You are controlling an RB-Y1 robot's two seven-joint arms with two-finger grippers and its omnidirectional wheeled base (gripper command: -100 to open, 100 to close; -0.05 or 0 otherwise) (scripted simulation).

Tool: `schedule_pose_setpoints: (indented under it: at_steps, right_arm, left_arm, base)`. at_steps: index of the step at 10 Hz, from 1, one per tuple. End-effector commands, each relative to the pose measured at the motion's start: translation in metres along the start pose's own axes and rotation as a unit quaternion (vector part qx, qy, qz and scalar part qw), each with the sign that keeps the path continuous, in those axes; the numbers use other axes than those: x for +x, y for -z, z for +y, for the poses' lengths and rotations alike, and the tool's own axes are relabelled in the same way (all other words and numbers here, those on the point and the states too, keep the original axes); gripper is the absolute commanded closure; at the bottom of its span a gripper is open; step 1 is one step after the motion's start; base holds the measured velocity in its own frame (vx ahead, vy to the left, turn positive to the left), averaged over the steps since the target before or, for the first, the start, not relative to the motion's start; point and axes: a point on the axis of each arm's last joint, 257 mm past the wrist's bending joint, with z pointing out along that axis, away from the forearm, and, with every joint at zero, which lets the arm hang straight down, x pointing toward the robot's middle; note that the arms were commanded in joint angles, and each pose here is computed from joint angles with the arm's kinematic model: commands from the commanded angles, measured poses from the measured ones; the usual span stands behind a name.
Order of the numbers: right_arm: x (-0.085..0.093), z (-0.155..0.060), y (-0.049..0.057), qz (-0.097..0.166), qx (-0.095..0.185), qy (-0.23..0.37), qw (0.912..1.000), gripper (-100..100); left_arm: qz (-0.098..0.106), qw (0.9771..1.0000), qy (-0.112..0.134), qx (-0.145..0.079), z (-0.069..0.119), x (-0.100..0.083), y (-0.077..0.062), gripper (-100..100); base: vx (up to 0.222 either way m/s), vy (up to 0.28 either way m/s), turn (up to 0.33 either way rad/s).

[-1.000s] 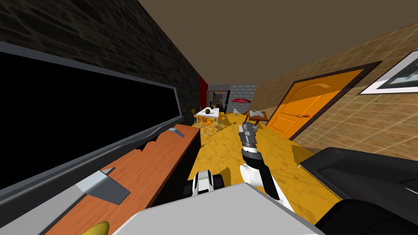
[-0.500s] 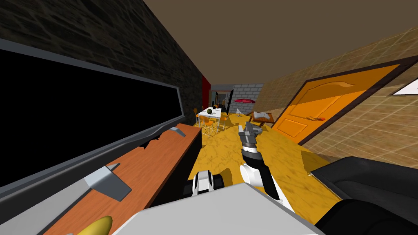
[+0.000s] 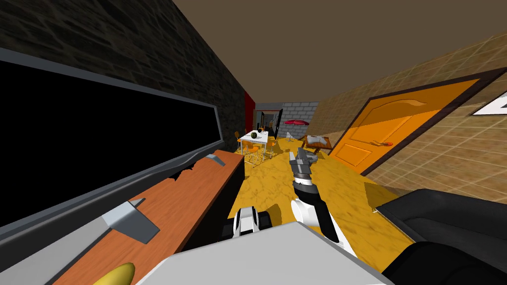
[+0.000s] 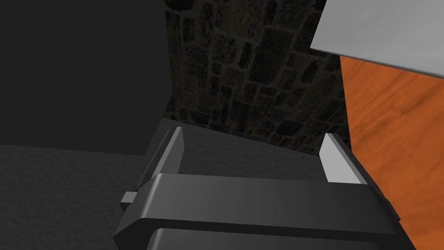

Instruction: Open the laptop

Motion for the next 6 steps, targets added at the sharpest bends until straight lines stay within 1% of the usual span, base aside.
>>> schedule_pose_setpoints:
  at_steps: [1, 2, 3, 4, 5, 6]
  right_arm:
    - [0.0, 0.0, 0.0, 0.0, 0.0, 0.0, 1.0, 0]
    - [0.0, 0.0, 0.0, 0.0, 0.0, 0.0, 1.0, 0]
    - [0.0, 0.0, 0.0, 0.0, 0.0, 0.0, 1.0, 0]
    - [0.0, 0.0, 0.0, 0.0, 0.0, 0.0, 1.0, 0]
    - [0.0, 0.0, 0.0, 0.0, 0.0, 0.0, 1.0, 0]
    - [0.0, 0.0, 0.0, 0.0, 0.0, 0.0, 1.0, 0]
  left_arm:
    - [0.029, 0.9995, 0.012, 0.0, 0.0, 0.033, -0.004, -100]
    - [0.038, 0.9992, 0.012, 0.006, -0.005, 0.042, -0.004, -100]
    - [0.033, 0.9994, 0.006, 0.001, 0.0, 0.034, -0.003, -100]
    - [0.051, 0.9985, 0.019, -0.002, 0.0, 0.059, -0.007, -100]
    - [0.058, 0.9981, 0.022, -0.001, -0.001, 0.066, -0.006, -100]
    - [0.063, 0.998, 0.009, -0.002, 0.002, 0.065, -0.005, -100]
  base:
    - [0.073, -0.076, 0.241]
    - [0.035, -0.036, 0.115]
    - [0.0, 0.0, 0.0]
    - [0.052, -0.055, 0.173]
    - [0.073, -0.077, 0.243]
    - [0.028, -0.03, 0.094]
